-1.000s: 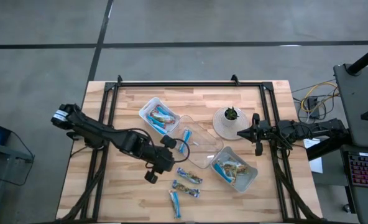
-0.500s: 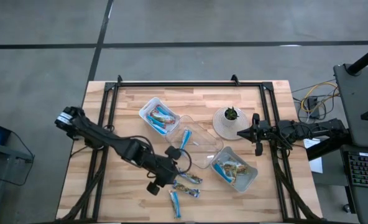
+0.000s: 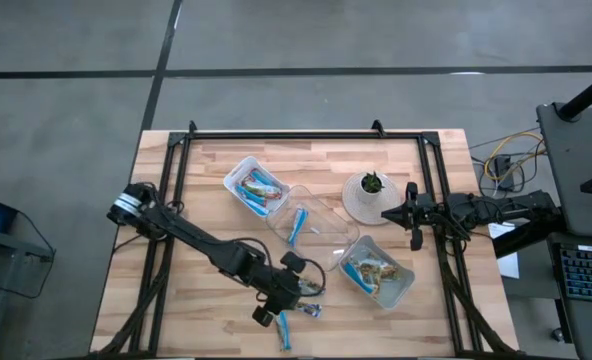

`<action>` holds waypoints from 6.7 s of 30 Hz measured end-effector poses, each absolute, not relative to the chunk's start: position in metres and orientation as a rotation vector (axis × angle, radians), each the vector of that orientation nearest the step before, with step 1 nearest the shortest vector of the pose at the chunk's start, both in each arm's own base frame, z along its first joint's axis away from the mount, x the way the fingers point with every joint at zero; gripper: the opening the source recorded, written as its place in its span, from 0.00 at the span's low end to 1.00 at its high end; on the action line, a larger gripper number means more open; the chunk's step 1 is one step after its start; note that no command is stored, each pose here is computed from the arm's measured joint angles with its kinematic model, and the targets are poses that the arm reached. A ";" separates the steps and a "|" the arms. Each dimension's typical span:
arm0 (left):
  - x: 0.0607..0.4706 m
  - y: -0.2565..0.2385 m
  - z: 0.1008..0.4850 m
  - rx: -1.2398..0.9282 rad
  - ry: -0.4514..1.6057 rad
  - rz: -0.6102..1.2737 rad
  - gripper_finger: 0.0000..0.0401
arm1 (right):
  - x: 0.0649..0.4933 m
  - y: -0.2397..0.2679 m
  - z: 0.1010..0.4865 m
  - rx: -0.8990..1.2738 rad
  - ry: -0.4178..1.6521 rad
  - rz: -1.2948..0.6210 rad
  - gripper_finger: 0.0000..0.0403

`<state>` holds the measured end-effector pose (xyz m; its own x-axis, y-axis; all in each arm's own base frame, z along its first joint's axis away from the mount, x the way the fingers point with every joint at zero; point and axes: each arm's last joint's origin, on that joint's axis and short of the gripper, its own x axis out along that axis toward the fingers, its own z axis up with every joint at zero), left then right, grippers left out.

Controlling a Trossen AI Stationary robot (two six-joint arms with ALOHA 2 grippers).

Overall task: Pick and place Granola Bars by type
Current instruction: Put the blue granola bar into the transparent bin

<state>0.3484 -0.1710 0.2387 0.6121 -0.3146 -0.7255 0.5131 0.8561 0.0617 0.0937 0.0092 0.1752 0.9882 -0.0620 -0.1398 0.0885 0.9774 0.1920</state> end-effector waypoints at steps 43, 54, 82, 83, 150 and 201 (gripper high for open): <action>0.369 -0.183 0.160 0.244 0.941 -0.431 0.44 | 0.094 0.009 0.175 0.199 0.134 -0.076 0.03; 0.371 -0.183 0.148 0.251 0.967 -0.424 0.44 | 0.094 0.009 0.175 0.199 0.134 -0.076 0.03; 0.368 -0.183 0.148 0.256 0.997 -0.442 0.09 | 0.094 0.009 0.175 0.199 0.134 -0.076 0.03; 0.368 -0.183 0.148 0.256 0.997 -0.441 0.09 | 0.094 0.009 0.175 0.199 0.134 -0.076 0.03; 0.392 -0.009 0.313 -0.823 0.810 0.354 0.09 | 0.094 0.009 0.175 0.199 0.134 -0.076 0.03; 0.389 -0.026 0.273 -0.765 0.807 0.243 0.12 | 0.094 0.009 0.175 0.199 0.134 -0.076 0.03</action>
<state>0.3891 -0.0263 0.2731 0.6817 -0.0831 -0.7269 -0.4704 0.7112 -0.5225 0.0938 0.0092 0.1751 0.9882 -0.0623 -0.1399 0.0887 0.9774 0.1920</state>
